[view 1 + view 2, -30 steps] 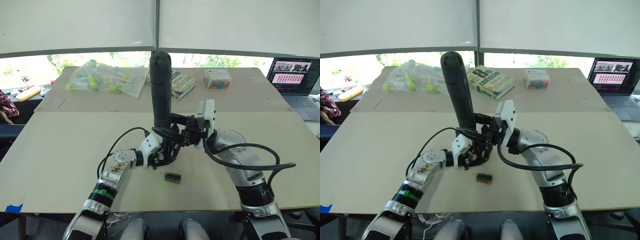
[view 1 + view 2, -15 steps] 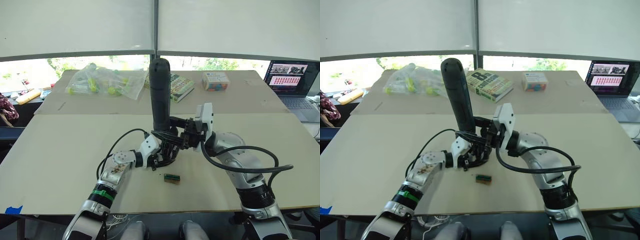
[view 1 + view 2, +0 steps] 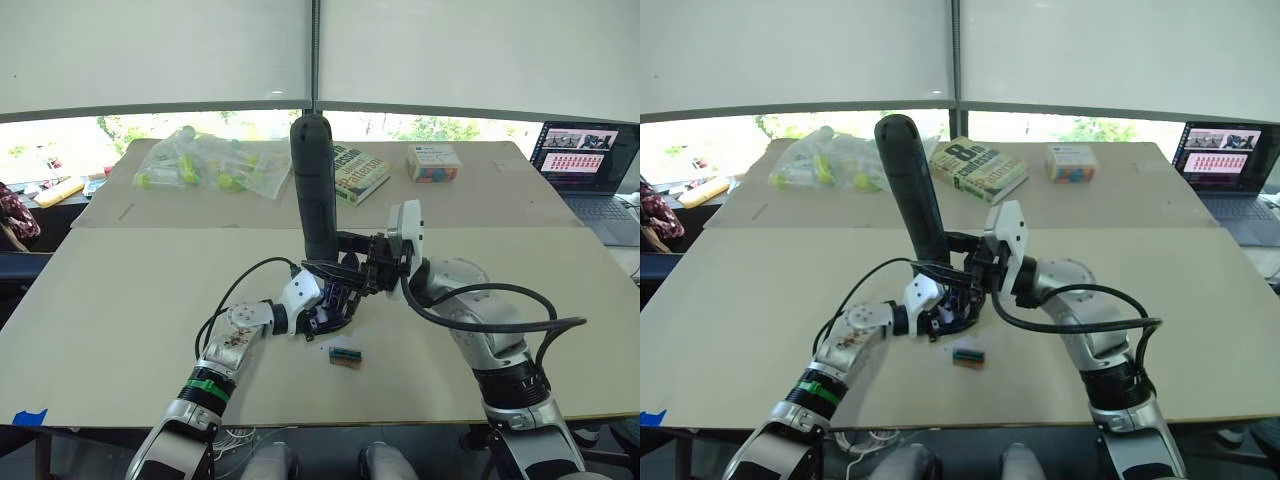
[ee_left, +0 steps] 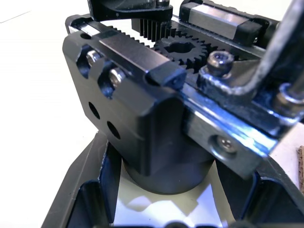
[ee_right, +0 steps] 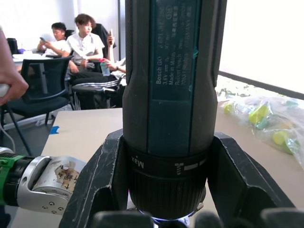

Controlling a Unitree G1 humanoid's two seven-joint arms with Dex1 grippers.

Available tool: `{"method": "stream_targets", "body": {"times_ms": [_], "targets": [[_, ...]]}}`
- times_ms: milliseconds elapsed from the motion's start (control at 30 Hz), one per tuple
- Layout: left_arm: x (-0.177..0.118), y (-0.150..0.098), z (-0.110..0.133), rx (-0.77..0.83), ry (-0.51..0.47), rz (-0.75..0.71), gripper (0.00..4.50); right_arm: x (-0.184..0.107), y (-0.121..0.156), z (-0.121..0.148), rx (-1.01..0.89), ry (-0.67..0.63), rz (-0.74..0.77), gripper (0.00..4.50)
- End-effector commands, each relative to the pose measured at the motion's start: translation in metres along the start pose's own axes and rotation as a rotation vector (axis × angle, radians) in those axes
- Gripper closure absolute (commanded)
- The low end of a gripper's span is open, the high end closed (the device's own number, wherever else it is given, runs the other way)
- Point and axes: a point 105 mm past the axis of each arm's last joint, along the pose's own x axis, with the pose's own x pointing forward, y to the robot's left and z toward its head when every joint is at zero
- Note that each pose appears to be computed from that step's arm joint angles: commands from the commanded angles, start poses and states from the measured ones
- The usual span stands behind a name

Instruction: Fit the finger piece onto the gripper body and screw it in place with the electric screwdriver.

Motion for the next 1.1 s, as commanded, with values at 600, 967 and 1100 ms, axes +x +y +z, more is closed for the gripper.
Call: {"method": "stream_targets", "body": {"times_ms": [600,967,1100], "targets": [[-0.017,0.01,-0.026,-0.091,0.035,0.06,0.06,-0.042,0.021,0.093,0.02,-0.332,0.128,2.6],[-0.142,0.027,0.021,0.096,-0.218,0.179,0.06,-0.129,-0.019,0.098,0.137,0.026,-0.074,2.6],[-0.171,0.024,0.04,0.125,-0.232,0.153,0.06,-0.172,-0.035,0.091,0.271,0.212,-0.166,2.6]]}}
